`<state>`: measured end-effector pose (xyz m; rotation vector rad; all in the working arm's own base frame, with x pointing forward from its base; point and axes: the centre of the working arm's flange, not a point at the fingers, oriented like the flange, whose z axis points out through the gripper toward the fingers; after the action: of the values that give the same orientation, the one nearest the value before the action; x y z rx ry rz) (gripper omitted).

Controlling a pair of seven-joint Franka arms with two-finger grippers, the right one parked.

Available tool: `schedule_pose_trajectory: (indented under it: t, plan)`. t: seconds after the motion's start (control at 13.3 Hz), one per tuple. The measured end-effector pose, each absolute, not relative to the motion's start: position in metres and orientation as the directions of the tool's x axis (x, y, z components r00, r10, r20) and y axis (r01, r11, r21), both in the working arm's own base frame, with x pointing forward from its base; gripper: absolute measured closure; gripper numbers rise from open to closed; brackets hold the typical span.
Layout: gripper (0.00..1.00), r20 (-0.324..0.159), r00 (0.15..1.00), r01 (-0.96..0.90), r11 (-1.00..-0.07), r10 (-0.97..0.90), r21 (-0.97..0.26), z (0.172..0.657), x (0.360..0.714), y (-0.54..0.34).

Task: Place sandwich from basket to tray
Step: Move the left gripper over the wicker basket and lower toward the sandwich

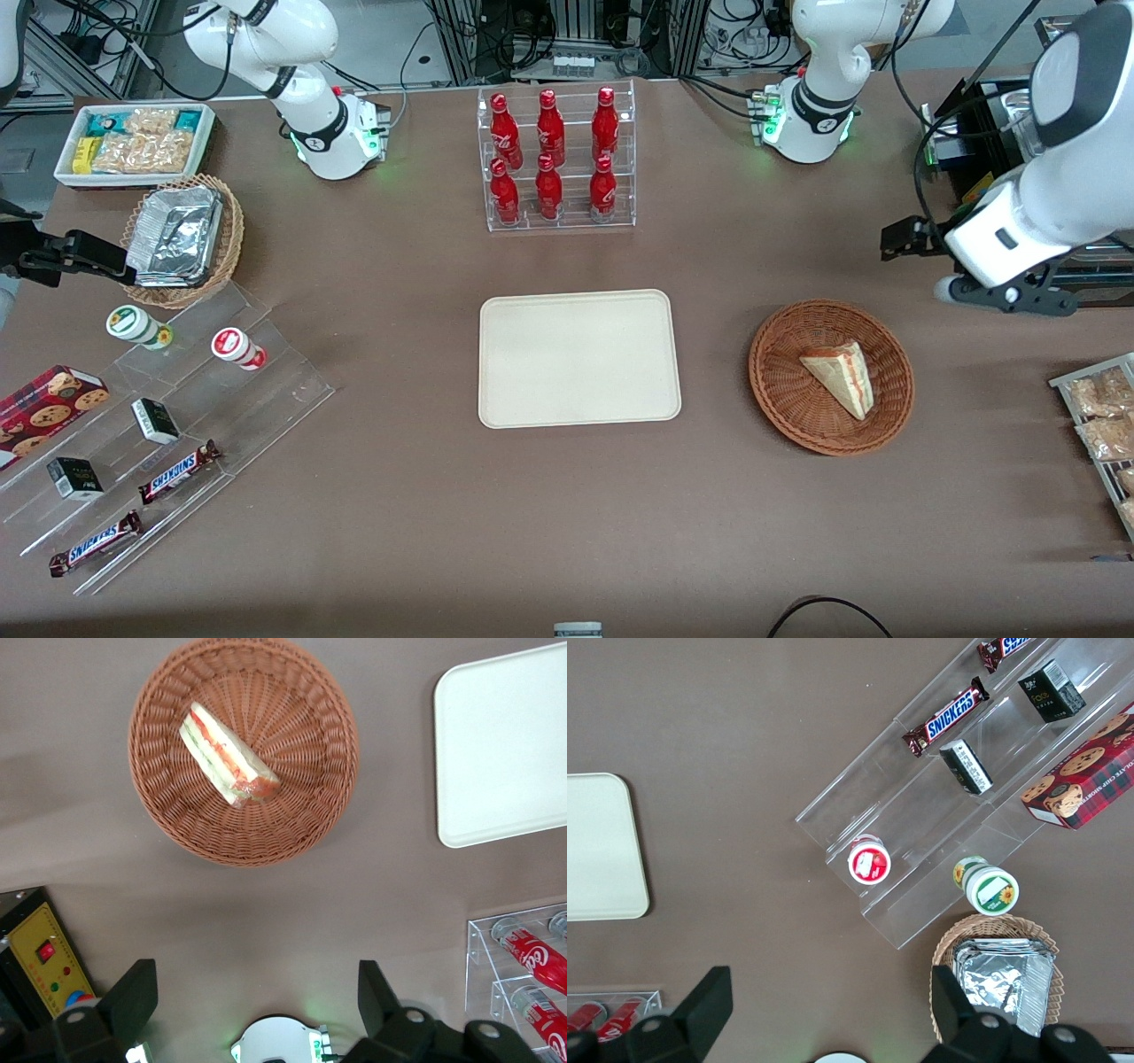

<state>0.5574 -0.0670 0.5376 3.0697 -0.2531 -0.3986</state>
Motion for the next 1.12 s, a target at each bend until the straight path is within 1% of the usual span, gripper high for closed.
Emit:
schedule_pose_trajectory:
  t: [0.22,0.45,0.67,0.82,0.97,1.12]
  plan:
    - [0.0,-0.259,0.953,-0.15,-0.987,-0.159,0.055,0.499,0.568,-0.066]
    - [0.0,-0.226,0.963,-0.141,-0.989,-0.147,0.043,0.472,0.574,-0.065]
    - [0.0,-0.194,0.977,-0.093,-0.996,-0.089,-0.013,0.441,0.576,-0.061]
    - [0.0,-0.16,0.986,-0.048,-0.999,-0.043,-0.027,0.413,0.574,-0.06]
    - [0.0,-0.121,0.989,0.076,-0.996,0.08,-0.038,0.389,0.571,-0.055]
    - [0.0,-0.071,0.962,0.261,-0.964,0.264,-0.044,0.377,0.571,-0.048]
